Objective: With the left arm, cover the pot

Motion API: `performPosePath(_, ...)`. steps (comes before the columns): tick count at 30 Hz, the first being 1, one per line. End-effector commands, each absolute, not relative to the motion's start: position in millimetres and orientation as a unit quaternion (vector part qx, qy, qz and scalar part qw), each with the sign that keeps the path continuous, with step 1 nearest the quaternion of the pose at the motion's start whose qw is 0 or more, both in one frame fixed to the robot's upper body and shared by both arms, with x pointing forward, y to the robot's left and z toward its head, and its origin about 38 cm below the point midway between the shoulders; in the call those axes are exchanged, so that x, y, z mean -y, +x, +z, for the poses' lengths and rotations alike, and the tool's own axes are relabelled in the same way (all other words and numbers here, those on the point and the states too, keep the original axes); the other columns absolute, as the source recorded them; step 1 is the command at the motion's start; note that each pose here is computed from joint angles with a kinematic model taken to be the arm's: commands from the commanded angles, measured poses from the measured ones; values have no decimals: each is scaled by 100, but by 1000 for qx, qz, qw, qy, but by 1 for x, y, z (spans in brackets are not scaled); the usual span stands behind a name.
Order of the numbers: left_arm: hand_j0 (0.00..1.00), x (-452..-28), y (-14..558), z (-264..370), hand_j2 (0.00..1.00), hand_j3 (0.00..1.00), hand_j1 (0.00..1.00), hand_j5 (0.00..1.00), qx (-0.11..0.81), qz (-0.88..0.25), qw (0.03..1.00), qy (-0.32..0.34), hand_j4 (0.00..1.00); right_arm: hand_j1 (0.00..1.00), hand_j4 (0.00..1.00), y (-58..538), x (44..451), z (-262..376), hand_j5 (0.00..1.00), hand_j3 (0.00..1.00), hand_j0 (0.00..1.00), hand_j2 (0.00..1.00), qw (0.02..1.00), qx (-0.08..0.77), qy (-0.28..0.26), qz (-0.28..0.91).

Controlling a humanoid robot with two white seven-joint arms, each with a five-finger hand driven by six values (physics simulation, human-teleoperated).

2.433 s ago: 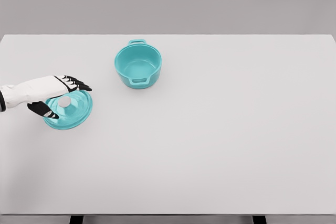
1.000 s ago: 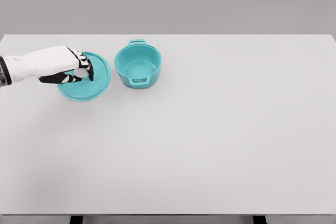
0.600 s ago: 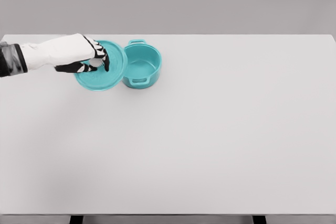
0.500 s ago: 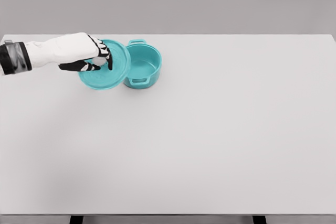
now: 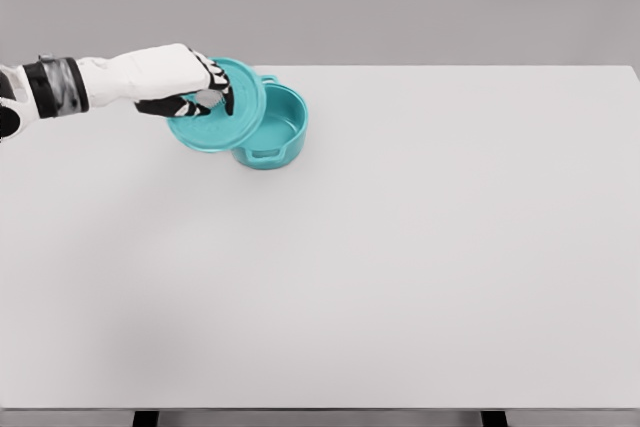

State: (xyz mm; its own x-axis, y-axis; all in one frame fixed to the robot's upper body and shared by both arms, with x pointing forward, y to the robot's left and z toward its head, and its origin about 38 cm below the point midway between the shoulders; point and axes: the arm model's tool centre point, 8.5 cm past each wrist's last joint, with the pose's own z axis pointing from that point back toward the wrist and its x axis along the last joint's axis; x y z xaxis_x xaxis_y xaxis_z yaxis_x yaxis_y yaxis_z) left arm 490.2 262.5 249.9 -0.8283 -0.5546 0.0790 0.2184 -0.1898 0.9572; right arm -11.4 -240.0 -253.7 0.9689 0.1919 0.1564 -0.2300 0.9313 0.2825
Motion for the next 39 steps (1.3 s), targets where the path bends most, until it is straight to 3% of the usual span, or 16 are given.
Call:
performPosePath(1,49,-256,494,241,49,49,49,49,582,-758,262,135,49,100,100,-12,240,-254,100,100,100,100,981,63,151,108)
performPosePath(19,50,-211,535,230,50,50,50,50,575,-757,284,129,50,100,100,-12,240,-254,100,100,100,100,981,63,151,108)
performPosePath(39,51,-202,542,219,51,51,51,51,561,-764,292,127,51,100,100,-10,240,-254,100,100,100,100,980,65,151,108)
